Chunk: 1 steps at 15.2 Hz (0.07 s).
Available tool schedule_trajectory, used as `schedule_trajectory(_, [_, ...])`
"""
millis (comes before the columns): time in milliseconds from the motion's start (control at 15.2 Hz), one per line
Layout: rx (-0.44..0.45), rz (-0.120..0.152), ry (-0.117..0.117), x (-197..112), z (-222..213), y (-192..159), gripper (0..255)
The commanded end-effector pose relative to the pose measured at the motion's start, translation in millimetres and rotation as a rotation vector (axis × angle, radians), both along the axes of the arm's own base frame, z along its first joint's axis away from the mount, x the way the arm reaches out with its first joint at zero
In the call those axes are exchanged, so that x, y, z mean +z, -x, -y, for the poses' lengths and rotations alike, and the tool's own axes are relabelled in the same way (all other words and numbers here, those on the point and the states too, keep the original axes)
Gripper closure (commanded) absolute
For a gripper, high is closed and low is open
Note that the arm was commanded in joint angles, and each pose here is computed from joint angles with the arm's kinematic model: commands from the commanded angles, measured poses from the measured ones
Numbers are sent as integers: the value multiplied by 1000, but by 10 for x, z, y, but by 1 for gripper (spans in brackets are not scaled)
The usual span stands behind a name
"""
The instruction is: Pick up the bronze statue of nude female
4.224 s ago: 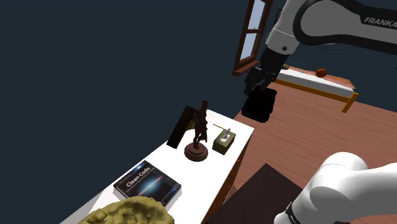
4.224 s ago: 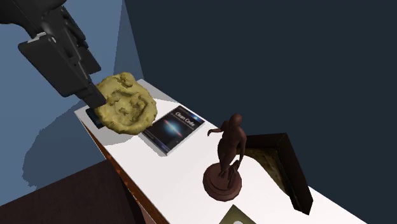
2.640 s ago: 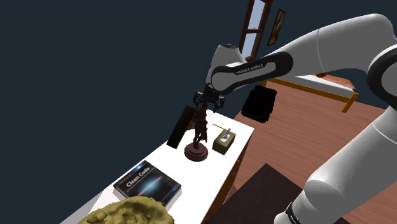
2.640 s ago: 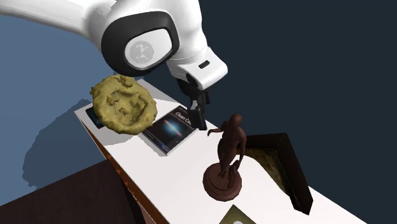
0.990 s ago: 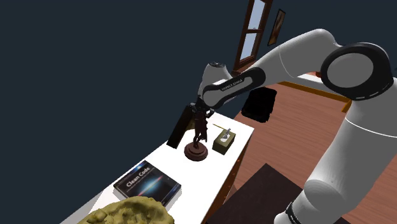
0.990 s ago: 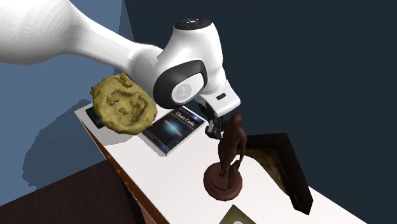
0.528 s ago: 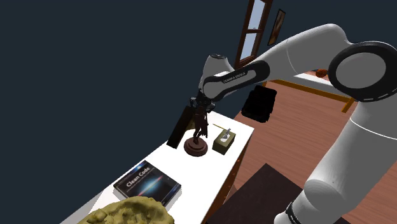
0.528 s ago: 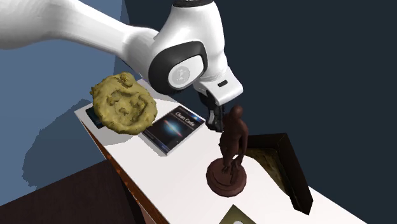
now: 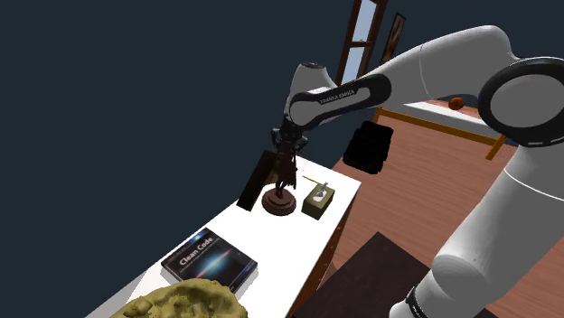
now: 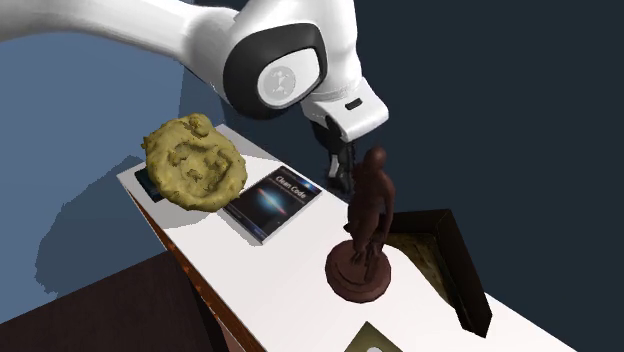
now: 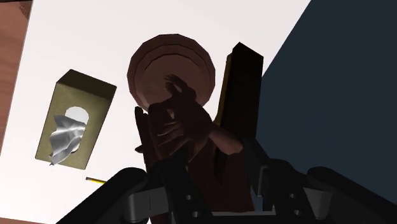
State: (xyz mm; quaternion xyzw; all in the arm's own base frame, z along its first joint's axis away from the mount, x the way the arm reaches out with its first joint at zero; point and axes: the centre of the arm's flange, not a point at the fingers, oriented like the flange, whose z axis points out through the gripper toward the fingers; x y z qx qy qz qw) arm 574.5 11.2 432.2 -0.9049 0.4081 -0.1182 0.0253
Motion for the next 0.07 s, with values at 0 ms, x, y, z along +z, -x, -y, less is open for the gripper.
schedule_trajectory(0, [0, 3, 0, 41, -4, -2, 255])
